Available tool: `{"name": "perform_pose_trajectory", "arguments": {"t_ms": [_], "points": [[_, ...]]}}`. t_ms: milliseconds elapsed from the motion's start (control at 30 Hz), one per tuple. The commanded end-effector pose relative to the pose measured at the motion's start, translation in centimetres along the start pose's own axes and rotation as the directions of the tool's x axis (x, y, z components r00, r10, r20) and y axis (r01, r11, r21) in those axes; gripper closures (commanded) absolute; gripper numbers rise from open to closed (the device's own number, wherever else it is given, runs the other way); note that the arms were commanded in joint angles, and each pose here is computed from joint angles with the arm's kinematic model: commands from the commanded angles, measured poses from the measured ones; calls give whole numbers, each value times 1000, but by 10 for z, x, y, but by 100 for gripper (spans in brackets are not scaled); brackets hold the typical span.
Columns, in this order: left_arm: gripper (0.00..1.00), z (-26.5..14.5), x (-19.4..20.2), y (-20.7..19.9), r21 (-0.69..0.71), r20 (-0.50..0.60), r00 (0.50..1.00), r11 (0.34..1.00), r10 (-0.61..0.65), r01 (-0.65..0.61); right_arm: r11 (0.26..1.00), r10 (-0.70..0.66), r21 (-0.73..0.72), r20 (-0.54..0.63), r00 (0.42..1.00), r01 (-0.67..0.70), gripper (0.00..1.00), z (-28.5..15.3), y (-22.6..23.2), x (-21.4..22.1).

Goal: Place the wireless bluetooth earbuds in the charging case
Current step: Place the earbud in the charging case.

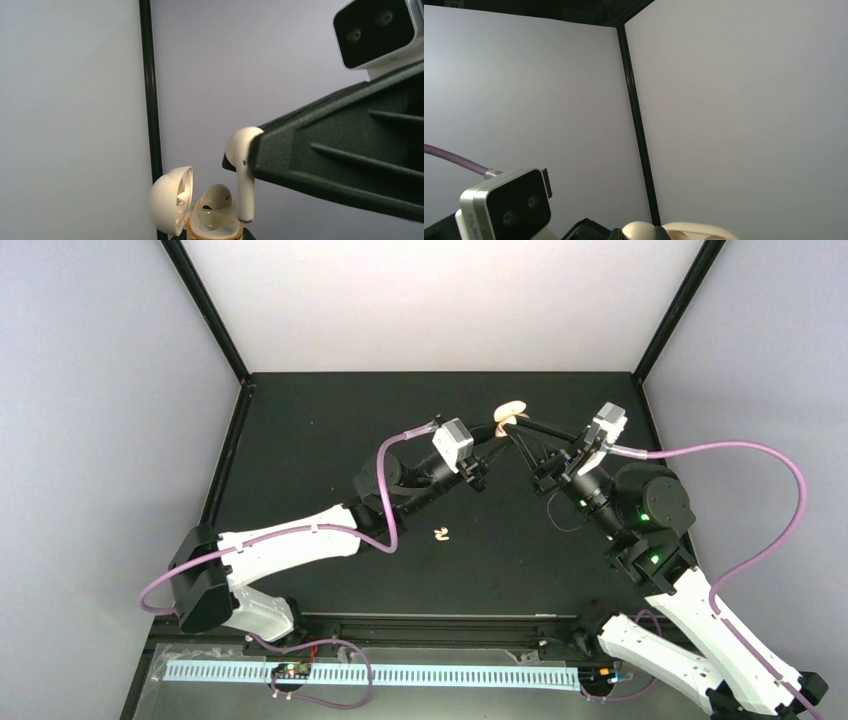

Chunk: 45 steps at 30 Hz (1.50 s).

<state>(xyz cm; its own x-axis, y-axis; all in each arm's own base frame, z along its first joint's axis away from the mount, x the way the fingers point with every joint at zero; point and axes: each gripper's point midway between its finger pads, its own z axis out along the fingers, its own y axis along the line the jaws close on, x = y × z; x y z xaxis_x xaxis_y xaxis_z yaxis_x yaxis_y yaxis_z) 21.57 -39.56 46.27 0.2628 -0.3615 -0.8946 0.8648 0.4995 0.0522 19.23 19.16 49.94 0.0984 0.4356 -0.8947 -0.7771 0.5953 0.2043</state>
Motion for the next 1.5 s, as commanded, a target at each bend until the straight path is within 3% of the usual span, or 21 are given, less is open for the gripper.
{"name": "perform_pose_trajectory", "arguments": {"t_ms": [0,1467], "points": [[98,6,-14,-1,-14,25,999,999,36,-35,999,-30,27,59,998,28,91,-2,-2,-17],[98,2,-39,-2,-36,65,998,999,-4,6,997,-32,63,-2,999,32,91,1,-12,5]]}}
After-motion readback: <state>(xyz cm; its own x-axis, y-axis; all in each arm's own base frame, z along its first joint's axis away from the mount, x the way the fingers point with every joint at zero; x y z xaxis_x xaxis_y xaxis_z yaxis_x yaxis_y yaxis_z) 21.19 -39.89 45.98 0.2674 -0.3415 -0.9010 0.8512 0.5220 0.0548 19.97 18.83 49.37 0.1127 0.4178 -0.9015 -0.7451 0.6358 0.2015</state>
